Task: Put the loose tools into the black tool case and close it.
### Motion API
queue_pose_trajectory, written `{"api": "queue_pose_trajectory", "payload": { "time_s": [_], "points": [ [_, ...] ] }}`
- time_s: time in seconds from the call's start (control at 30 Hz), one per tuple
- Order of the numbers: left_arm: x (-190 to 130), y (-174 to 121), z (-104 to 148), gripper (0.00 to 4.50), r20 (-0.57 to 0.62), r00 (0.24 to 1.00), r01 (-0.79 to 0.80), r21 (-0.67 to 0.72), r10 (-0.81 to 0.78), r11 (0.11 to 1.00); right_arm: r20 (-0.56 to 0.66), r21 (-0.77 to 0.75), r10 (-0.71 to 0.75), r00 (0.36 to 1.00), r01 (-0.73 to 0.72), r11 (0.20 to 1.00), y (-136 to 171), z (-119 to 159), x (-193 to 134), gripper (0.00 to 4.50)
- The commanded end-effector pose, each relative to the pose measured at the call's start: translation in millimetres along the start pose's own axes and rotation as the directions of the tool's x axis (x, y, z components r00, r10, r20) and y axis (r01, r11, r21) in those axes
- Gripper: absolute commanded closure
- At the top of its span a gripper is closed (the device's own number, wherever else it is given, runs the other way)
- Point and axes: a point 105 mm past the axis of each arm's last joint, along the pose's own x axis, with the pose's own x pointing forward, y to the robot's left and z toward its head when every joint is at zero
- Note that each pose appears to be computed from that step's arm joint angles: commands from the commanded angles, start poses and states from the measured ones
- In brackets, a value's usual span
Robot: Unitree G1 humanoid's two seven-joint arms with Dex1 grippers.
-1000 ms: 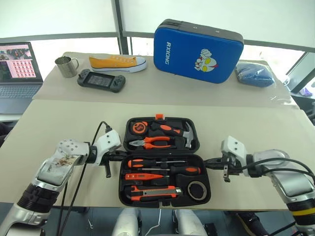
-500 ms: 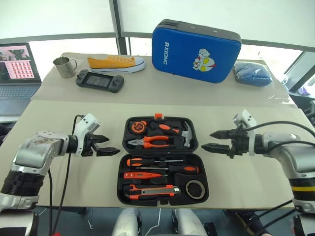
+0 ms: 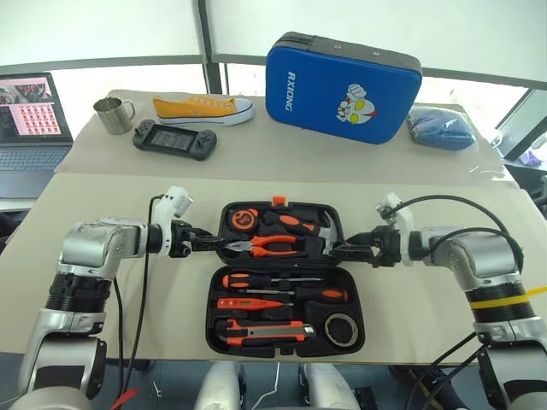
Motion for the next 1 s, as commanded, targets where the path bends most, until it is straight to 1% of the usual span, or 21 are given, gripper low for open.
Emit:
{"api": "queue_pose_trajectory", "payload": {
  "time_s": [0.03,0.07,0.1,0.2,0.23,0.3,0.37,0.4,0.43,0.5,0.6,0.73,0.87,0.93,0.97,1.0],
  "points": [
    [-0.8,-4.6,8.2,2.59,0.017,1.0,0.006,0.028,-0.007,1.0,0.029,-0.028,0.01,1.0,-0.009,1.0,2.6,11.8,-7.6,1.1],
    [-0.6,-5.0,8.6,2.9,0.019,1.0,0.008,0.028,-0.009,1.0,0.03,-0.029,0.016,0.999,-0.016,0.999,3.9,11.6,-7.2,1.37],
    [-0.4,-5.8,9.0,3.35,0.021,1.0,0.012,0.028,-0.012,1.0,0.034,-0.031,0.021,0.999,-0.02,0.999,5.1,12.2,-6.3,1.77],
    [-0.3,-10.1,9.8,4.33,0.024,0.999,0.028,0.039,-0.029,0.999,0.051,-0.035,0.034,0.998,-0.032,0.999,9.6,16.3,-3.7,2.82],
    [-0.4,-12.1,10.2,4.49,0.026,0.999,0.036,0.043,-0.037,0.998,0.056,-0.037,0.037,0.998,-0.035,0.999,10.7,17.3,-3.3,3.09],
    [-1.0,-16.8,12.2,4.5,0.034,0.998,0.055,0.05,-0.056,0.997,0.068,-0.04,0.041,0.997,-0.038,0.998,12.4,19.2,-2.9,3.83],
    [-2.0,-21.3,15.2,4.5,0.049,0.996,0.072,0.067,-0.075,0.995,0.088,-0.046,0.039,0.995,-0.035,0.998,13.8,22.5,-3.4,4.37],
    [-2.4,-23.0,16.3,4.5,0.056,0.995,0.078,0.075,-0.082,0.994,0.096,-0.047,0.037,0.995,-0.033,0.998,14.2,23.9,-3.8,4.46],
    [-3.2,-26.1,18.8,4.5,0.07,0.993,0.089,0.092,-0.095,0.992,0.111,-0.05,0.039,0.993,-0.033,0.998,15.5,26.6,-4.6,4.46],
    [-6.2,-38.6,33.4,4.5,0.155,0.978,0.112,0.169,-0.139,0.979,0.196,-0.099,0.051,0.979,-0.032,0.995,22.3,43.3,-10.0,4.46],
    [-8.0,-52.7,48.1,4.5,0.244,0.958,0.076,0.291,-0.151,0.954,0.302,-0.143,0.05,0.952,-0.006,0.99,31.0,65.0,-20.1,4.46],
    [-9.9,-64.2,63.4,4.5,0.345,0.924,0.035,0.357,-0.167,0.933,0.398,-0.177,0.016,0.917,0.059,0.982,35.5,82.1,-30.4,4.46],
    [-10.7,-63.7,80.4,4.5,0.464,0.879,-0.107,0.413,-0.108,0.904,0.479,-0.234,-0.041,0.877,0.173,0.957,35.4,92.6,-37.4,4.46],
    [-7.0,-55.5,81.6,4.5,0.506,0.862,-0.239,0.471,-0.038,0.849,0.487,-0.3,-0.082,0.87,0.254,0.919,35.7,84.4,-34.4,4.46],
    [-3.8,-46.8,79.7,4.5,0.531,0.847,-0.322,0.487,0.017,0.812,0.48,-0.345,-0.105,0.871,0.298,0.89,35.6,74.4,-30.2,4.46],
    [-1.7,-41.3,77.8,4.5,0.548,0.835,-0.373,0.497,0.05,0.784,0.476,-0.378,-0.115,0.872,0.322,0.868,36.6,67.4,-27.2,4.46]
  ]
}}
